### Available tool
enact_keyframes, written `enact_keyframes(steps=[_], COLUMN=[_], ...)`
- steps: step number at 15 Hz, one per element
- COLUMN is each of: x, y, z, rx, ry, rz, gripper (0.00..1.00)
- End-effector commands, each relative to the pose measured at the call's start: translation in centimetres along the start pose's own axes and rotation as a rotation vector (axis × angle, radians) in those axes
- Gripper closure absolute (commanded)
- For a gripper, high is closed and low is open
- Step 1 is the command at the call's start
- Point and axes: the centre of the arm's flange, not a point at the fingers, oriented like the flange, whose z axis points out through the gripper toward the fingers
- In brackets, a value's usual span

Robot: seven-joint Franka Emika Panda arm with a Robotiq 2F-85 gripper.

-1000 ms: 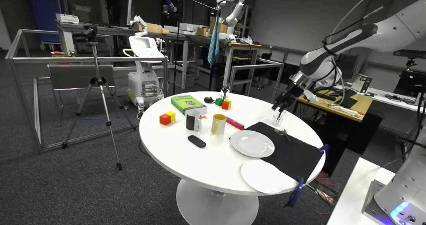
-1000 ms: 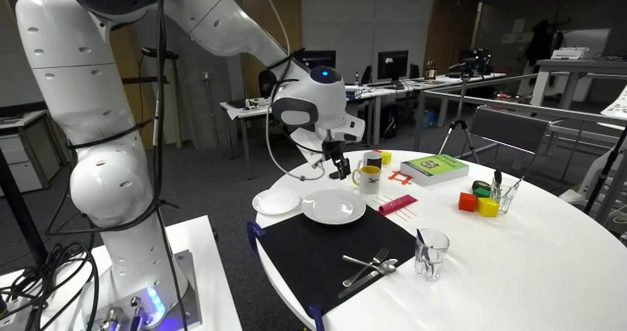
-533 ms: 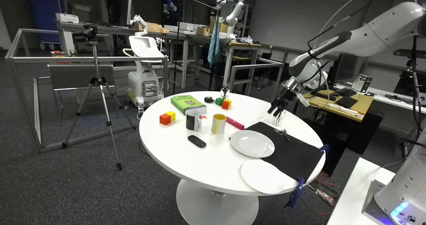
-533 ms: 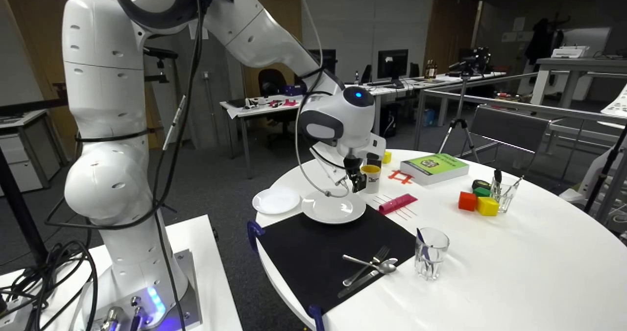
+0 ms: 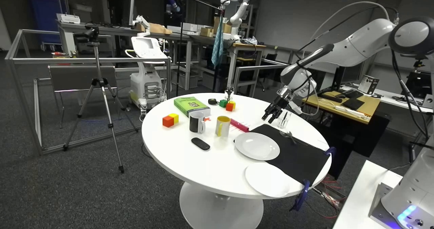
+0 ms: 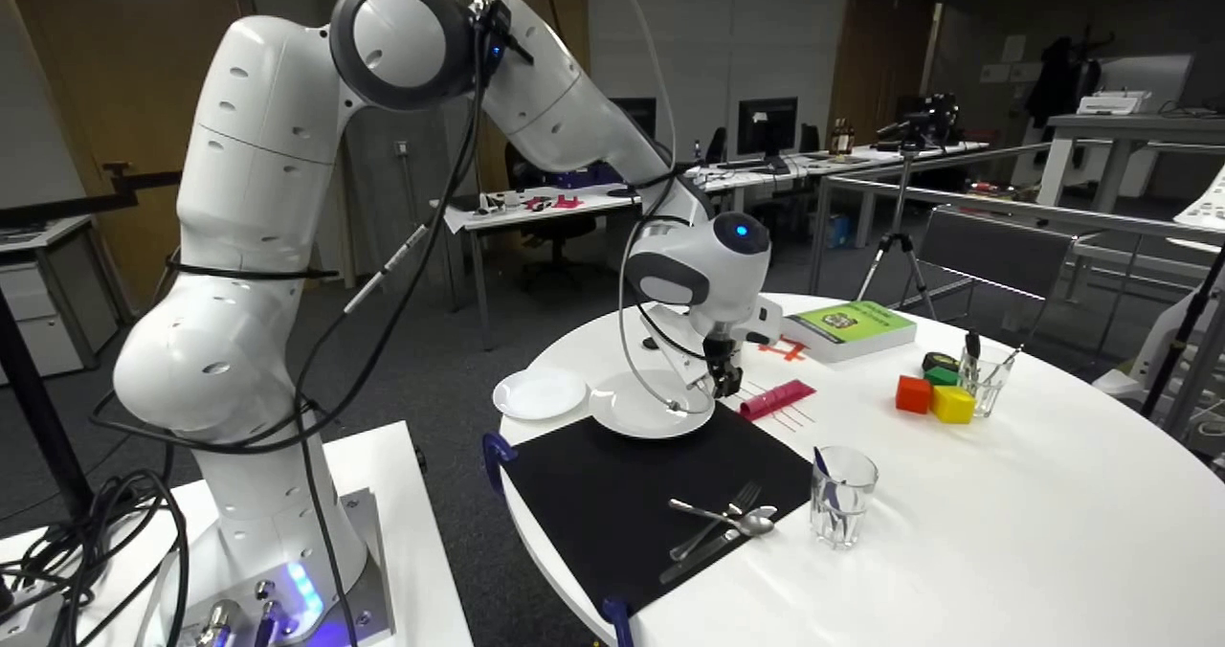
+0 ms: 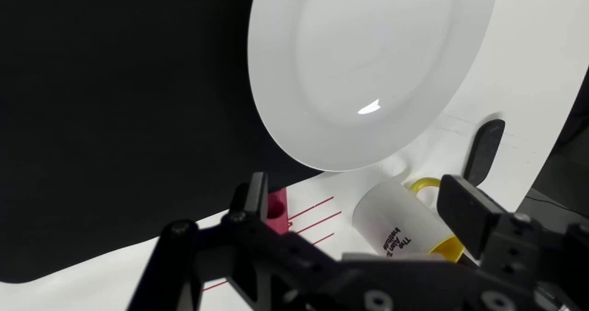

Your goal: Put the white ceramic plate on the black mat

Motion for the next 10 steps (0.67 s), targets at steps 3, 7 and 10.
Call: enact_keyframes(steps=[3,7,10], x=[2.4,2.6,2.5], y=[0.7,1.1,1.6], z=[3.5,4.4,4.7], rx=[0.075,0.077,0.097], ry=[-0.006,-0.02,-0.032], rz=[-0.039,-0.079,-0.116], gripper=[0.0,0.0,0.0])
